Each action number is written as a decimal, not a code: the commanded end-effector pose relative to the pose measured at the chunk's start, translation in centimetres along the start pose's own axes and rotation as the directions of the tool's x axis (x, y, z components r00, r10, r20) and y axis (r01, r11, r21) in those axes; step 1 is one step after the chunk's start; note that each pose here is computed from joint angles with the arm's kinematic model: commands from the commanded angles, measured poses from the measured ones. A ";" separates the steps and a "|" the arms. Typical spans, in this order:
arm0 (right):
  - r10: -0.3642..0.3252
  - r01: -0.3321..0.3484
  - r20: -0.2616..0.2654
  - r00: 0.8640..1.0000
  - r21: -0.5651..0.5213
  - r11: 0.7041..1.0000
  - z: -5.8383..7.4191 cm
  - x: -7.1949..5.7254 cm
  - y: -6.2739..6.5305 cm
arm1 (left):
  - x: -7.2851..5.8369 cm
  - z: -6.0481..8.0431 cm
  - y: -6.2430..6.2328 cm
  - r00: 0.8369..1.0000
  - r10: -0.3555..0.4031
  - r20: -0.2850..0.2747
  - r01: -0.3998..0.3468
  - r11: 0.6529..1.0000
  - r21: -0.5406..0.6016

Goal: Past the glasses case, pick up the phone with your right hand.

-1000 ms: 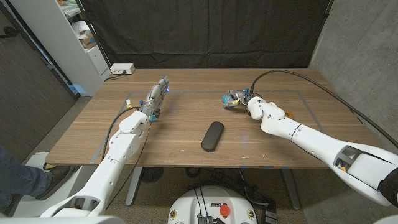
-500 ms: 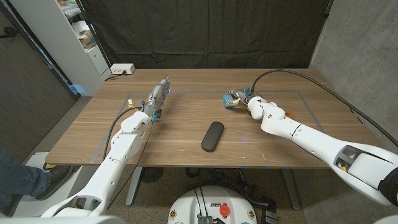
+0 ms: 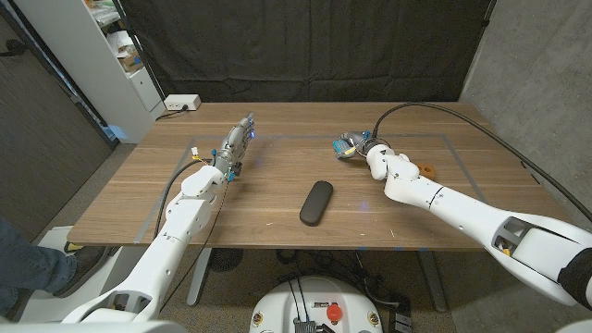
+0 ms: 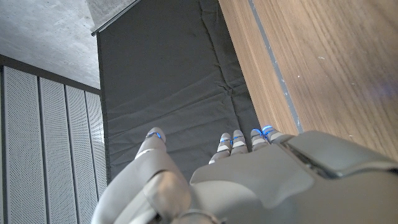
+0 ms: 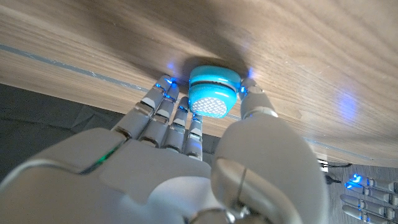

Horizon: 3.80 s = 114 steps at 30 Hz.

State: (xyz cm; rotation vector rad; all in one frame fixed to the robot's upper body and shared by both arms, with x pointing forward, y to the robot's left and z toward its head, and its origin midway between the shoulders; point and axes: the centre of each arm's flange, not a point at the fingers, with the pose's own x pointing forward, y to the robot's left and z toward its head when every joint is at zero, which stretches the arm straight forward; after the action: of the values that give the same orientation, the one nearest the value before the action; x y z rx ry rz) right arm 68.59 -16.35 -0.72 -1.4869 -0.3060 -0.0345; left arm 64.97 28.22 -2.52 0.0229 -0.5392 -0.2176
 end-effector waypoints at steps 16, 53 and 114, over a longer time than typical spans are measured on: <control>-0.041 0.041 -0.019 0.999 0.007 0.999 0.0 -0.5 0.0 | 0.3 -0.4 -0.3 1.000 -0.009 -0.011 0.009 1.000 -0.003; -0.138 0.139 -0.029 0.990 0.015 0.990 0.0 -1.4 -1.7 | 1.1 -0.2 -0.5 1.000 -0.026 -0.009 0.026 1.000 -0.002; -0.346 0.313 0.071 0.936 0.284 0.906 0.4 -4.6 -7.0 | 1.3 0.6 -0.2 0.999 -0.040 0.012 0.040 0.999 0.000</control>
State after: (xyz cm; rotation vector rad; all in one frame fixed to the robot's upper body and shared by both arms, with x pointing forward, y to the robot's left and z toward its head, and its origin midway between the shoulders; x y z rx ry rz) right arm 63.05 -16.86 4.27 -1.3007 -0.5716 -0.2397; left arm 65.76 27.83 -1.37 0.0334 -0.5517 -0.2552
